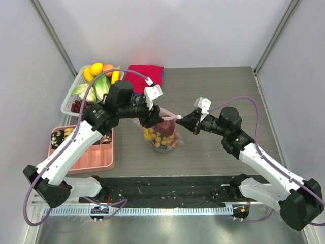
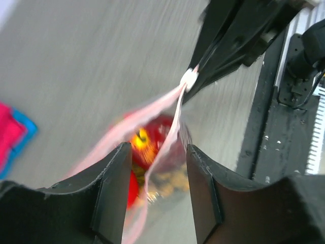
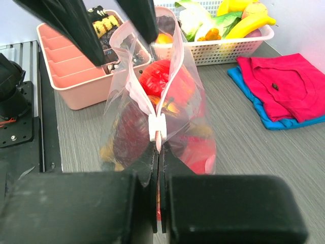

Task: Place the food in the zip-top bag and seal the zipper
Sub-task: Zip the zipper food storage bag at the center of the board.

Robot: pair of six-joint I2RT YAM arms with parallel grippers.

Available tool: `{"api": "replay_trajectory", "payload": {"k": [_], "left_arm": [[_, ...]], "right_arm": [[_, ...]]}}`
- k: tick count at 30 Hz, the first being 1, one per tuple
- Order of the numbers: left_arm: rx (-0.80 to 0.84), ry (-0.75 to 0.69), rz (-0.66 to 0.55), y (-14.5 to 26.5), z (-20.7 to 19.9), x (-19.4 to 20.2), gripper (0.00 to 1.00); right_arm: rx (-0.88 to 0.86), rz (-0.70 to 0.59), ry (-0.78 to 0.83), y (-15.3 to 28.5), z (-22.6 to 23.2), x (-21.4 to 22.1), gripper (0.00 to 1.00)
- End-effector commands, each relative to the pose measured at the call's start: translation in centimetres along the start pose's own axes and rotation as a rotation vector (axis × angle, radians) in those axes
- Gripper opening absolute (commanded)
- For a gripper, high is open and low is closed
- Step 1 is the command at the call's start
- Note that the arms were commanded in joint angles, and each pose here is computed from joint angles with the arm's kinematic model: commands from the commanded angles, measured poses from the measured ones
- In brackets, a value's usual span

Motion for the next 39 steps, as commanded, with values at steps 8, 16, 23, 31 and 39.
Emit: {"api": "replay_trajectory", "payload": {"k": [8, 16, 23, 31, 39], "left_arm": [[0.161, -0.437, -0.170, -2.7, -0.2, -5.2, 0.51], [0.276, -0.478, -0.169, -5.2, -2.4, -4.7, 0.50], [0.280, -0.469, -0.144, -5.5, -2.3, -4.2, 0.26], [0.188, -0.427, -0.078, -4.5, -0.7, -2.0, 0.15], [0.133, -0.367, -0.045, -3.5, 1.2, -0.6, 0.13]], "right_arm": [[-0.018, -0.107, 0.112, -0.2, 0.4, -4.4, 0.01], [-0.018, -0.109, 0.114, -0.2, 0.5, -4.6, 0.01], [-0.016, -0.110, 0.117, 0.0, 0.6, -4.6, 0.01], [0.004, -0.110, 0.123, 0.5, 0.7, -4.4, 0.01], [0.028, -0.110, 0.123, 0.8, 0.6, -4.4, 0.01]]}}
Point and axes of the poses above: each gripper's point midway between its finger pads, its own y axis back along the fingers, its own z axis along the line the jaws close on, x = y × z, the point moved 5 cm from there along y, back along the fingers, and after that the axes turned 5 degrees about -y, right-handed, at the moved point
